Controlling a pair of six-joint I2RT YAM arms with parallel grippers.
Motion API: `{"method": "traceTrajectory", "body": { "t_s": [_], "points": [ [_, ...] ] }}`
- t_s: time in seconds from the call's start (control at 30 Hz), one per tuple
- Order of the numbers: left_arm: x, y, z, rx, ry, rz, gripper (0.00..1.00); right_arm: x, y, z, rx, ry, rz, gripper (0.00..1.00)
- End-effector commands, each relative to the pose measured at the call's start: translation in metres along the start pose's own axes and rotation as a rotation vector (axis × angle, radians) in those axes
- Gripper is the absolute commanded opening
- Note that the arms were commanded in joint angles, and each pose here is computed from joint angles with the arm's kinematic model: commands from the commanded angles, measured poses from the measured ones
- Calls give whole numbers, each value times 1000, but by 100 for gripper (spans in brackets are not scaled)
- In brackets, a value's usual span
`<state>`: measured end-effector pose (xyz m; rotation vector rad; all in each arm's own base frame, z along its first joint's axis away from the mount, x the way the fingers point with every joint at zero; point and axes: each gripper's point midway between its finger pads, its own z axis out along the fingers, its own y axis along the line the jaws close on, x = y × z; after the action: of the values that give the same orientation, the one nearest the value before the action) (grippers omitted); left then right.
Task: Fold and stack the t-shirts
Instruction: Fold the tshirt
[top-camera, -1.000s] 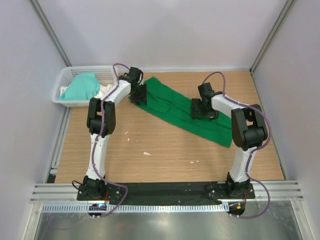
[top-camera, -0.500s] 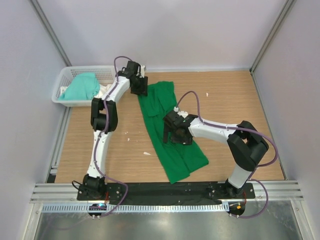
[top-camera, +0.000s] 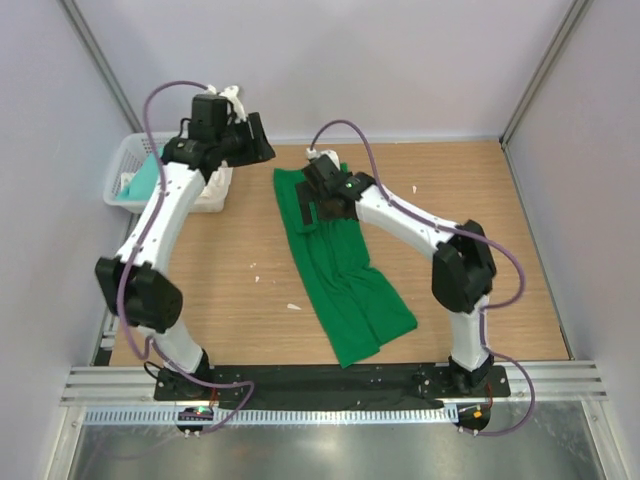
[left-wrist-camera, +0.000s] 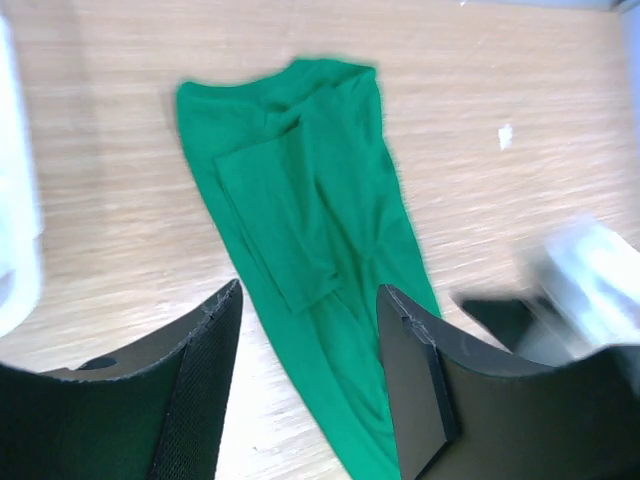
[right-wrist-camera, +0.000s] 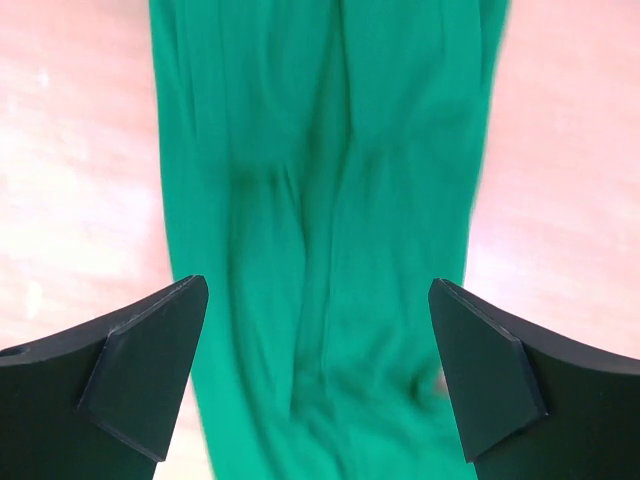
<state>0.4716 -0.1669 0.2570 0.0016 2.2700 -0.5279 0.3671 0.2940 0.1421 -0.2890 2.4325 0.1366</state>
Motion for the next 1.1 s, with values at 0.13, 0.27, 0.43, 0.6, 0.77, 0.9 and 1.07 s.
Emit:
{"method": "traceTrajectory", "body": {
  "t_s": [0.13, 0.27, 0.43, 0.6, 0.77, 0.9, 1.07],
  "points": [
    [54, 9, -76, -25, -6, -122, 58, -62, 4, 77, 16, -29, -110, 98],
    [107, 15, -90, -5, 66, -166, 57, -59, 13, 119, -7, -32, -147, 97],
    [137, 22, -106, -22, 93, -173, 58, -47, 8, 162, 22, -6, -162, 97],
    [142, 26, -105, -36, 109, -169, 57, -46, -13, 201, 98, -5, -102, 100],
    [146, 20, -85, 14, 161, -180, 57, -90, -25, 212, 69, -117, 100, 99],
    [147, 16, -68, 38, 200, -194, 58, -141, -9, 168, -43, -227, 134, 100],
    [152, -3, -47, 102, 248, -213, 58, -189, -21, 69, -46, -317, 91, 100]
  ]
}}
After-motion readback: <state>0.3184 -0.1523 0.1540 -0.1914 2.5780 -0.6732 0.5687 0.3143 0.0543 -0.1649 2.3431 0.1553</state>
